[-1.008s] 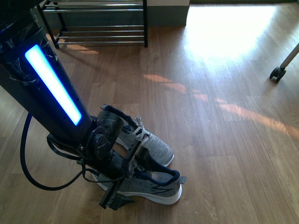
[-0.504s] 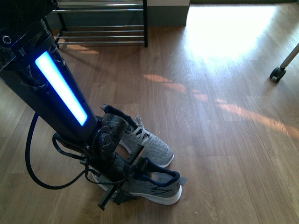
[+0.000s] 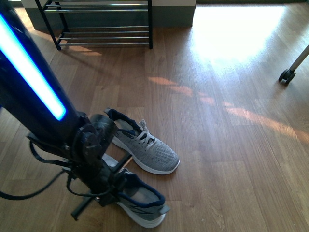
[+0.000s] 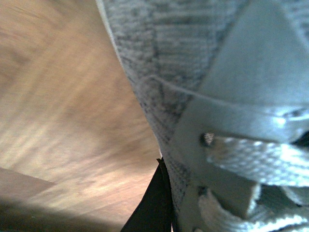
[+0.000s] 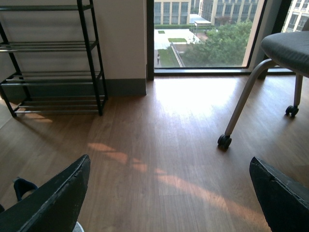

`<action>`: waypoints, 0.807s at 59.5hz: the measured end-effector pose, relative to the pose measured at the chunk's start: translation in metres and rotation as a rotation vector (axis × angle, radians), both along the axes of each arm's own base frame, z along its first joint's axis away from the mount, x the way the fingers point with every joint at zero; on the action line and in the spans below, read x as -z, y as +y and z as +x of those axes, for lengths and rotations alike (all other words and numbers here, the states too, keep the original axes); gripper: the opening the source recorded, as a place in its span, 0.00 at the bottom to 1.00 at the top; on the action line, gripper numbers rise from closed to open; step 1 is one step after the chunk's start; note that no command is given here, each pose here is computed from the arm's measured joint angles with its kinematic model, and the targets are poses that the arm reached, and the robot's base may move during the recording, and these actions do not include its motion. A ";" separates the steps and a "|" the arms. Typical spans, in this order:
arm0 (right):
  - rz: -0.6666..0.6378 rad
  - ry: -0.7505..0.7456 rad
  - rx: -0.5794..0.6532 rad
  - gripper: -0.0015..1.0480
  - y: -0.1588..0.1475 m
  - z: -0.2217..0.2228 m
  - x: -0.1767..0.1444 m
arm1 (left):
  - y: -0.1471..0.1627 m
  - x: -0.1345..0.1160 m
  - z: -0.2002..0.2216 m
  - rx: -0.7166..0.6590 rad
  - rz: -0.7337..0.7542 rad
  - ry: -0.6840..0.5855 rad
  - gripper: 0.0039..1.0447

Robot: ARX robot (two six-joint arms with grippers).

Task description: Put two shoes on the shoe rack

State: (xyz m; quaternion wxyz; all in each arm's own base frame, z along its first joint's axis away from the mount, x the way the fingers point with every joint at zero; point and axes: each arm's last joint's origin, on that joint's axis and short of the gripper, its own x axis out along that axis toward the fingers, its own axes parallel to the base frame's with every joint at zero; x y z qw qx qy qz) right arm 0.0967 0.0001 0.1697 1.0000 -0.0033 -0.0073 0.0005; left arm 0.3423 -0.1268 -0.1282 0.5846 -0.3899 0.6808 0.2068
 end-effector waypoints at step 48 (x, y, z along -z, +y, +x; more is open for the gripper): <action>0.000 0.000 0.000 0.91 0.000 0.000 0.000 | 0.121 -0.284 -0.159 0.385 1.291 -0.715 0.01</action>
